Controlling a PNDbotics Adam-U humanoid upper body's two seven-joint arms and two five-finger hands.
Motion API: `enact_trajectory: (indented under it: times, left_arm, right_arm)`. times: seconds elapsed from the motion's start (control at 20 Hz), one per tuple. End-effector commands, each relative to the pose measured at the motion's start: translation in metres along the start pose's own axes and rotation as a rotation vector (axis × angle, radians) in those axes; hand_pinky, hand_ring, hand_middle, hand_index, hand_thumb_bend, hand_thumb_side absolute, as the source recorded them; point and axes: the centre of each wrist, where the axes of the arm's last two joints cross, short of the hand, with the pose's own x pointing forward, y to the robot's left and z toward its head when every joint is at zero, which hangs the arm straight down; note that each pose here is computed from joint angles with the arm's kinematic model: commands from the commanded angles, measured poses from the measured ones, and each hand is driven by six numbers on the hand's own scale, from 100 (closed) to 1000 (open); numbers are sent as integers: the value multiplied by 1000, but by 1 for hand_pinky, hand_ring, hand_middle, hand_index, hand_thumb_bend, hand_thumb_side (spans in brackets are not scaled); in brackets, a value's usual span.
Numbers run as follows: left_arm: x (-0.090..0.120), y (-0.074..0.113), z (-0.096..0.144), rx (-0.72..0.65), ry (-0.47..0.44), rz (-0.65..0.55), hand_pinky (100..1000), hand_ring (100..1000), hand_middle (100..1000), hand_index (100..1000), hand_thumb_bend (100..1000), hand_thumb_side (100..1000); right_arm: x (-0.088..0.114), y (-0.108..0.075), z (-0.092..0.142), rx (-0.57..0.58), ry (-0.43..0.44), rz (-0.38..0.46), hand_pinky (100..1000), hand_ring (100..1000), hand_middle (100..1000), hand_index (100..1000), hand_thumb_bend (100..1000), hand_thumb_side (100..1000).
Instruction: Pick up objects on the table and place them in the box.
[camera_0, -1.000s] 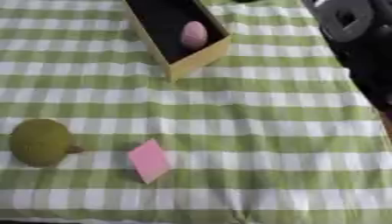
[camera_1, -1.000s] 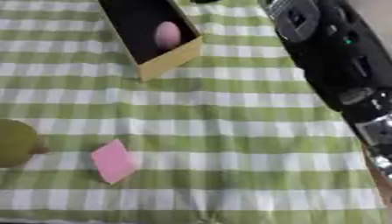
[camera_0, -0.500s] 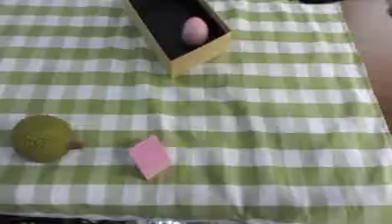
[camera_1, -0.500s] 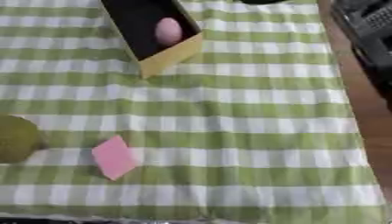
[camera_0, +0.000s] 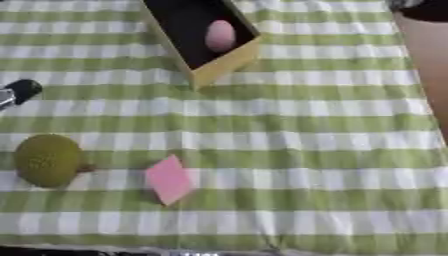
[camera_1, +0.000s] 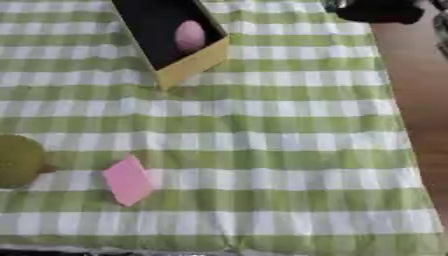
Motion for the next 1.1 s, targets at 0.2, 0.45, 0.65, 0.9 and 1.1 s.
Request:
enact_trajectory:
  times: [0.2,0.45,0.65,0.9,1.1]
  left_arm:
    - [-2,12,7,-206,-4,-66,905,851,830,919,629,535]
    - [-6,4,13,-341,-3,-61,909,847,817,916,674,533]
    - [-7,1,16,-427,-12,-60,912,849,823,916,703,489]
    - [-6,-4,16,-511,-10,-81,924,858,827,909,732,394]
    - [-4,-7,15,-563,3,-102,927,860,829,910,736,369]
  right_arm:
    - [-5,-16,8,-120,19,52,892,851,772,875,100,300]
    - [-9,-14,16,-146,53,57,892,849,771,875,100,312]
    - [-11,-12,20,-157,73,55,891,845,766,874,100,328]
    - [-12,-13,22,-207,97,45,892,839,760,874,100,338]
    - [-13,-13,23,-230,109,38,892,837,758,874,100,358]
